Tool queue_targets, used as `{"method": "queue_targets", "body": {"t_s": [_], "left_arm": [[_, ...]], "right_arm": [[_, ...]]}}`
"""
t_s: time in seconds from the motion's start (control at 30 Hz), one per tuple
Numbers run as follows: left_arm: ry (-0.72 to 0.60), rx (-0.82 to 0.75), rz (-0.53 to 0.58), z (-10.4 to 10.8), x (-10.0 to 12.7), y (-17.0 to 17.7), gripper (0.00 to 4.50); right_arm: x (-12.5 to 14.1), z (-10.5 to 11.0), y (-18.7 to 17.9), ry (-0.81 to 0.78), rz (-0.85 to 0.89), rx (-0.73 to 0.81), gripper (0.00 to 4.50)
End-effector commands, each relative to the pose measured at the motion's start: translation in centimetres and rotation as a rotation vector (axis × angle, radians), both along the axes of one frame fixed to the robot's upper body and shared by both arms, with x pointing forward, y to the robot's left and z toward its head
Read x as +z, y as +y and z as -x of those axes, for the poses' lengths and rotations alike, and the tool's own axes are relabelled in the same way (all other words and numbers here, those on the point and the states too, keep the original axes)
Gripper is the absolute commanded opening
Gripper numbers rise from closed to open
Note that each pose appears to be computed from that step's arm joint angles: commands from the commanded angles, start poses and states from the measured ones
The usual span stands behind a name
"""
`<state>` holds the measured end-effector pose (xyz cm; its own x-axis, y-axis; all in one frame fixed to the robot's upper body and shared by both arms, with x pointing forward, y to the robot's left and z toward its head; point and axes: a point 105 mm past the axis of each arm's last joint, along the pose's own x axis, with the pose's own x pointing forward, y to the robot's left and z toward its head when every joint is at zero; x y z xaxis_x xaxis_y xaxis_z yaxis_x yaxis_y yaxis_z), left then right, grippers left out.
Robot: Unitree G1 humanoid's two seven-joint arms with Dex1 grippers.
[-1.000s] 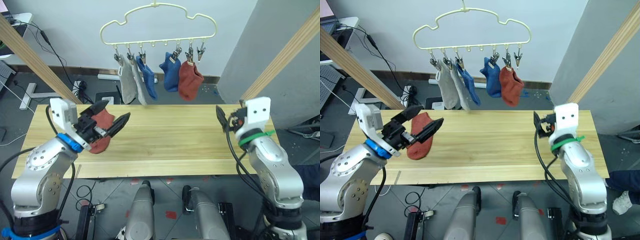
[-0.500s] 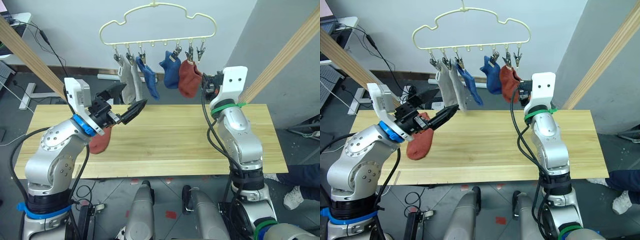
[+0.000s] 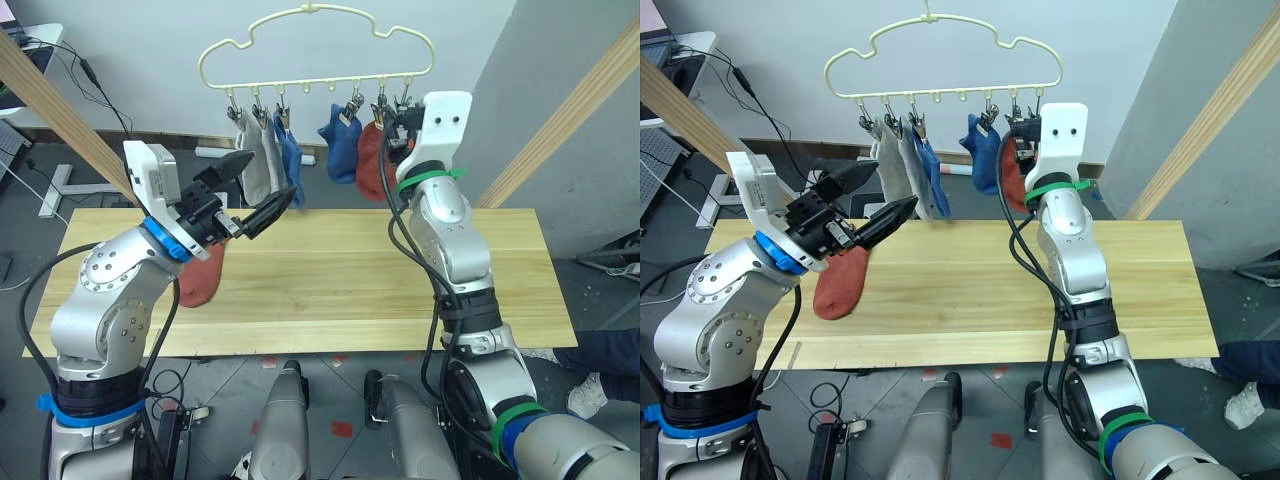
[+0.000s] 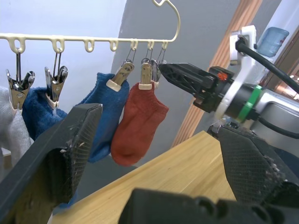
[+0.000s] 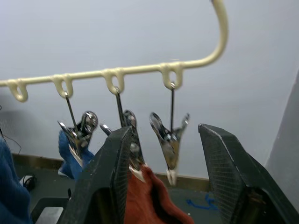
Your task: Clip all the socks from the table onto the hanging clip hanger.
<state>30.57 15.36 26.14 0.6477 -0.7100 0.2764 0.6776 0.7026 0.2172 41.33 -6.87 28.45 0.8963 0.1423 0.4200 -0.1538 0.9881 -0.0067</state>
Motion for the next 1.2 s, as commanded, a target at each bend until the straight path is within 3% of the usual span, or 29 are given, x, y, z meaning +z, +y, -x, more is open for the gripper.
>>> {"method": "queue_targets", "body": {"t_s": [0.03,0.93,1.2], "left_arm": [[-0.059,-0.007,0.006,0.5,1.1,-0.1,4.5],[-0.05,-0.001,0.0,0.6,1.0,-0.1,4.5],[-0.049,0.006,0.0,0.7,0.9,-0.1,4.5]], "right_arm": [[1.8,0.2,-0.1,-0.068,-0.019,-0.017,2.37],[1.6,-0.9,-0.9,-0.065,-0.009,-0.073,2.37],[2.2,0.6,-0.1,-0.131,-0.046,0.012,2.37]]}}
